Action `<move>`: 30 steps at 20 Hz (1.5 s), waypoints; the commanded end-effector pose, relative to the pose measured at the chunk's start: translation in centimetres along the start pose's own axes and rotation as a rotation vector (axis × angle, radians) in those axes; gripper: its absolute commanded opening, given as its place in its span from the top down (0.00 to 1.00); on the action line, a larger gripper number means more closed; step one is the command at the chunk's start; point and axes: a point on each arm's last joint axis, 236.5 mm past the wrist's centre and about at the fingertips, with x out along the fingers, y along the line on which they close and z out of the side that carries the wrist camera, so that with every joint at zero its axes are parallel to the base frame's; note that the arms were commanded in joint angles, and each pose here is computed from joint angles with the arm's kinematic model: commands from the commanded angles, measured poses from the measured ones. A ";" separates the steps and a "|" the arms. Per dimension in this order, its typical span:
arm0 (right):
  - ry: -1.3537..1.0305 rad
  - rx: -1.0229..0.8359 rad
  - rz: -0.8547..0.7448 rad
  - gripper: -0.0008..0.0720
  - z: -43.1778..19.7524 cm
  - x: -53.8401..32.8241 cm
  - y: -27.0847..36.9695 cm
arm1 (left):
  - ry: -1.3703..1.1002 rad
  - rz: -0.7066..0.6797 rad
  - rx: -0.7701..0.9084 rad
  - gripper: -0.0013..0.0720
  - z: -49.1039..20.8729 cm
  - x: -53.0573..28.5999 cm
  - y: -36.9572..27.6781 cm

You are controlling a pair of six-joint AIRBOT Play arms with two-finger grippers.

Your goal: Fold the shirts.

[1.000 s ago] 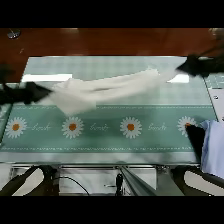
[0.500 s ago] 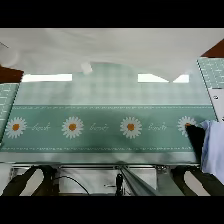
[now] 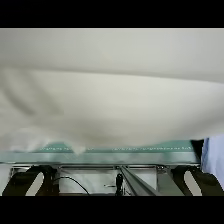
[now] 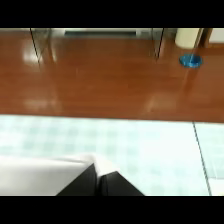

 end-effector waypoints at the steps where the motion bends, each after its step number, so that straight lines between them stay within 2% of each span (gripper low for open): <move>1: 0.126 0.035 -0.012 0.96 -3.2 0.7 -0.5 | 0.157 0.098 -0.010 0.95 -4.0 0.9 3.1; 7: 0.300 0.145 0.137 0.96 -8.9 12.5 0.0 | 0.561 0.028 -0.054 0.94 -16.7 14.5 1.8; 16: 0.487 0.372 0.175 0.96 -20.0 36.4 -3.6 | 0.745 -0.047 -0.266 0.94 -31.8 34.9 -0.9; 23: 0.581 0.505 0.217 0.96 -23.3 48.0 -4.5 | 0.867 -0.011 -0.414 0.94 -39.5 40.4 -1.7; 26: 0.643 0.528 0.242 0.96 -25.0 48.8 -4.1 | 0.958 -0.034 -0.447 0.94 -41.6 39.5 -2.8; 30: 0.681 0.580 0.249 0.96 -25.2 47.3 -6.0 | 1.027 -0.057 -0.389 0.94 -41.5 37.6 -1.0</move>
